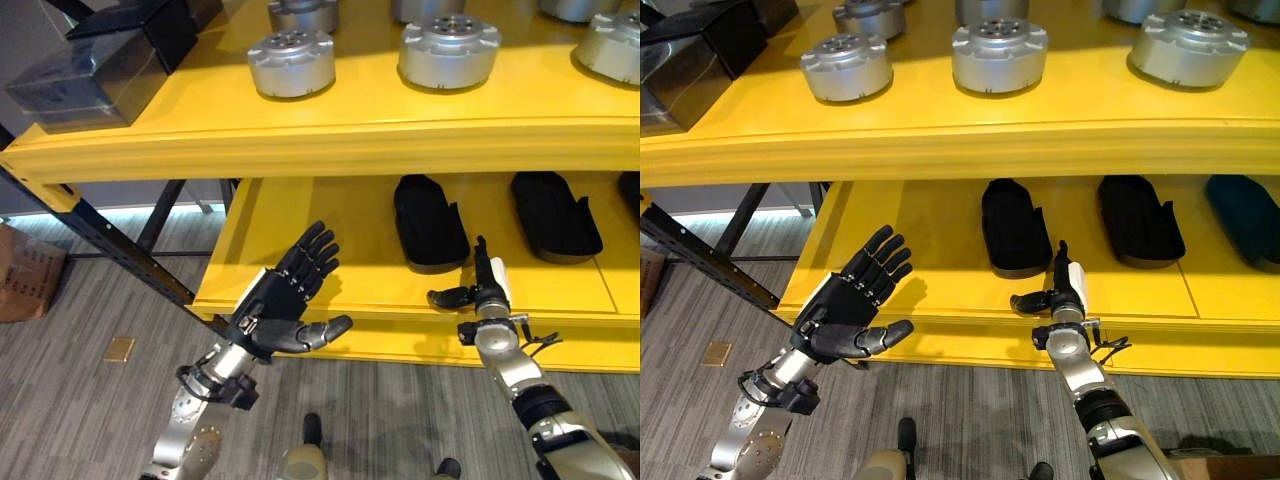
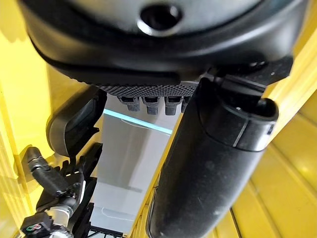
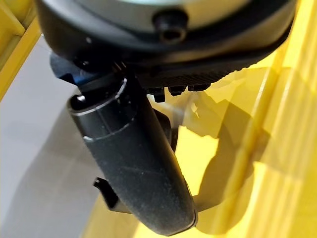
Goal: Move parts from the plastic box to the shelf.
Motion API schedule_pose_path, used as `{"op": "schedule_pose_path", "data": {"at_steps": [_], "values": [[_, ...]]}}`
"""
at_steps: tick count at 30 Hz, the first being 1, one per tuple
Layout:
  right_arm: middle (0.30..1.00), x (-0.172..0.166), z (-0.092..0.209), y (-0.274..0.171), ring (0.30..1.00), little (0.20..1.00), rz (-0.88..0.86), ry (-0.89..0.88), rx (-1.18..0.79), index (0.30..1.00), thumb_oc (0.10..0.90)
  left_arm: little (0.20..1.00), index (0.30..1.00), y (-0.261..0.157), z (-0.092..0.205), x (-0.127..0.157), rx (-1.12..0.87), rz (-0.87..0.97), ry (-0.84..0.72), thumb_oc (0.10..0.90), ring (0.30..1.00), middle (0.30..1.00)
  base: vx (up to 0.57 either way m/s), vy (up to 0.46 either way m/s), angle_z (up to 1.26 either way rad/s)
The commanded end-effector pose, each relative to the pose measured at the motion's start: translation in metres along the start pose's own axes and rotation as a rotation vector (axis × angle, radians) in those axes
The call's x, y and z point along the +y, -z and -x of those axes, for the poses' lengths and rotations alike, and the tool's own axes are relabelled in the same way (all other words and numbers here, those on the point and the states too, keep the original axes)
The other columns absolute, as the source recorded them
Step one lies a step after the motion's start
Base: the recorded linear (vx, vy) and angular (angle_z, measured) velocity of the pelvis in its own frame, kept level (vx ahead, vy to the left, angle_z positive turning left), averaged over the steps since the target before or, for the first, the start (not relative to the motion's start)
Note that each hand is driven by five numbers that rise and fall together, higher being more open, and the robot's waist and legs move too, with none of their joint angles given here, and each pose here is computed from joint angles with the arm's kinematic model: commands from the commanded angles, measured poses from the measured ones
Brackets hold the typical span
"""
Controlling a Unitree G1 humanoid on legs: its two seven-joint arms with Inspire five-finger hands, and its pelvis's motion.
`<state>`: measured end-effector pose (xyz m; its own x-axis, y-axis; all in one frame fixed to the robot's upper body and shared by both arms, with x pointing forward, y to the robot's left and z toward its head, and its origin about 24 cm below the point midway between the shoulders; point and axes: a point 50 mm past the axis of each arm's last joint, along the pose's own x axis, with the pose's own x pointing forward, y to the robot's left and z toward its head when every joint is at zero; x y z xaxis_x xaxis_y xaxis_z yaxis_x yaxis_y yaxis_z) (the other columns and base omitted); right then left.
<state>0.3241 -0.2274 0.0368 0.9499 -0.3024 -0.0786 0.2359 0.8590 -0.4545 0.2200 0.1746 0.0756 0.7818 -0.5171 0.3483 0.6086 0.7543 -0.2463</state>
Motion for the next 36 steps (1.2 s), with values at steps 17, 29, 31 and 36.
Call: {"op": "schedule_pose_path", "data": {"at_steps": [17,29,31,36], "values": [[1.000,0.033,-0.010,-0.090,1.000,1.000,-0.222,-0.089,-0.249,1.000,0.900,1.000,1.000,-0.031,-0.026,-0.012,-0.176,-0.053,0.127,0.900,1.000,1.000,0.00,-0.001,0.02],[1.000,0.025,-0.011,-0.084,1.000,1.000,-0.208,0.147,-0.205,1.000,0.900,1.000,1.000,-0.026,-0.030,-0.016,-0.166,-0.057,0.119,0.900,1.000,1.000,0.00,0.000,0.00],[1.000,0.021,-0.012,-0.087,1.000,1.000,-0.178,0.213,-0.223,1.000,0.900,1.000,1.000,-0.025,-0.031,-0.018,-0.170,-0.061,0.125,0.900,1.000,1.000,0.00,0.000,0.00],[1.000,0.006,-0.012,-0.097,1.000,1.000,-0.111,0.334,-0.303,1.000,0.900,1.000,1.000,-0.025,-0.033,-0.019,-0.170,-0.063,0.125,0.900,1.000,1.000,-0.03,0.021,0.00]]}}
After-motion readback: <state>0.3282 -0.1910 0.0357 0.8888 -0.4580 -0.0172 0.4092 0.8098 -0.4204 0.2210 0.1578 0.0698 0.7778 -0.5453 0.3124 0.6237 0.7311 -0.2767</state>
